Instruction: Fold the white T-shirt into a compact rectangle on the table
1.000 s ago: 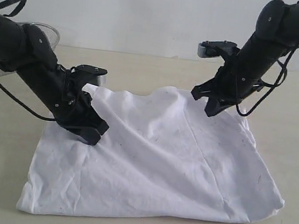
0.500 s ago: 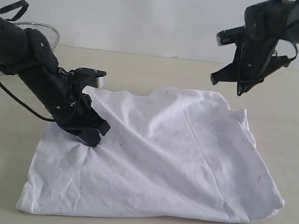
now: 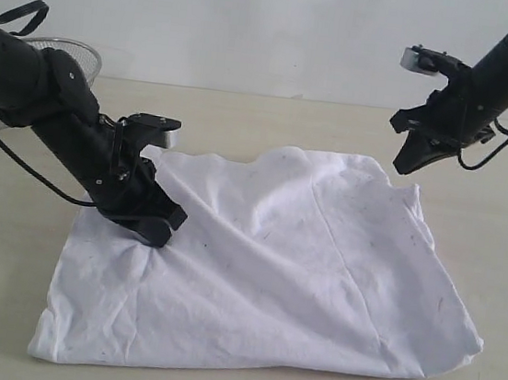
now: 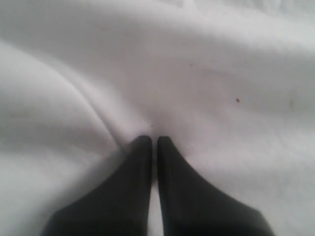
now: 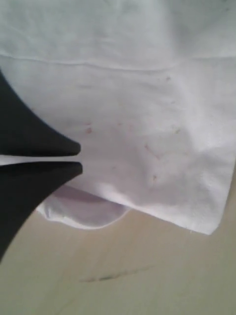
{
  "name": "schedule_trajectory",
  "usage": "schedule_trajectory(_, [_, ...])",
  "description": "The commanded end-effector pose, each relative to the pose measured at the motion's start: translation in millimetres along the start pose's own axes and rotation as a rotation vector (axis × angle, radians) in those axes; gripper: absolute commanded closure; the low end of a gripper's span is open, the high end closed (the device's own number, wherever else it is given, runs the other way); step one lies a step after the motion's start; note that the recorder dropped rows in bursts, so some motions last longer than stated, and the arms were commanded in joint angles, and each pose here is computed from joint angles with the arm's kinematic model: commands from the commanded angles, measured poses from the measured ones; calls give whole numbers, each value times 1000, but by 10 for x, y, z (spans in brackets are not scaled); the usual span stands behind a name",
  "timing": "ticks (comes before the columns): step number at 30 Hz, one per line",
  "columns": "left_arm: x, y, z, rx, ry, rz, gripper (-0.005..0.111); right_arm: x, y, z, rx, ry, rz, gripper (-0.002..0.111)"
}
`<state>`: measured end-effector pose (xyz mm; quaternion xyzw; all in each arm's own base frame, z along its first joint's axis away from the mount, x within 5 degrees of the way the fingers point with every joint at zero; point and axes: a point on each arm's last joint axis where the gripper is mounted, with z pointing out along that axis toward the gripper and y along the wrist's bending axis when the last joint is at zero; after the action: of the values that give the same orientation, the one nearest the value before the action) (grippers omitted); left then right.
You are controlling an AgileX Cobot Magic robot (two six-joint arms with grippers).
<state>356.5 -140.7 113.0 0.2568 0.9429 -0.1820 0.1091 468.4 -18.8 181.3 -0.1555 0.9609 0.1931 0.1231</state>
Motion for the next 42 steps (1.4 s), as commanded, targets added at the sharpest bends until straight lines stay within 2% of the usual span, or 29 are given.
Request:
schedule_trajectory(1, [10, -28, 18, 8, 7, 7, 102, 13, -137, 2, -88, -73, 46, 101])
schedule_trajectory(3, [10, -28, 18, 8, 7, 7, 102, 26, -158, 55, -94, -62, 52, 90])
schedule_trajectory(5, [10, -28, 18, 8, 7, 7, 102, 25, -172, 80, -92, -65, 58, 74])
schedule_trajectory(7, [9, -29, 18, 8, 7, 7, 102, 2, -185, 92, -75, -87, 68, 62])
schedule_trajectory(8, [9, -29, 18, 8, 7, 7, 102, -12, -203, 102, -62, -102, 87, 60])
schedule_trajectory(11, [8, -30, 18, 9, 6, 5, 102, -37, -240, 117, -32, -134, 101, 60])
schedule_trajectory(22, [7, -29, 18, 8, 5, 5, 102, 33, -273, 455, -78, -55, 162, 60])
schedule_trajectory(24, [5, -27, 18, 6, 3, 5, 102, 22, -224, 515, -82, -43, 151, 62])
schedule_trajectory(26, [5, -27, 18, 6, 3, 5, 102, 5, -179, 564, -85, -40, 143, 69])
schedule_trajectory(32, [9, -30, 18, 9, 6, 5, 102, -34, -186, 596, -36, -68, 123, 108])
schedule_trajectory(37, [5, -27, 18, 6, 3, 5, 102, -28, -198, 546, 4, -56, 93, 108])
schedule_trajectory(42, [-14, -43, -30, 5, -9, 10, 102, -74, -97, 290, 23, -73, 56, 108])
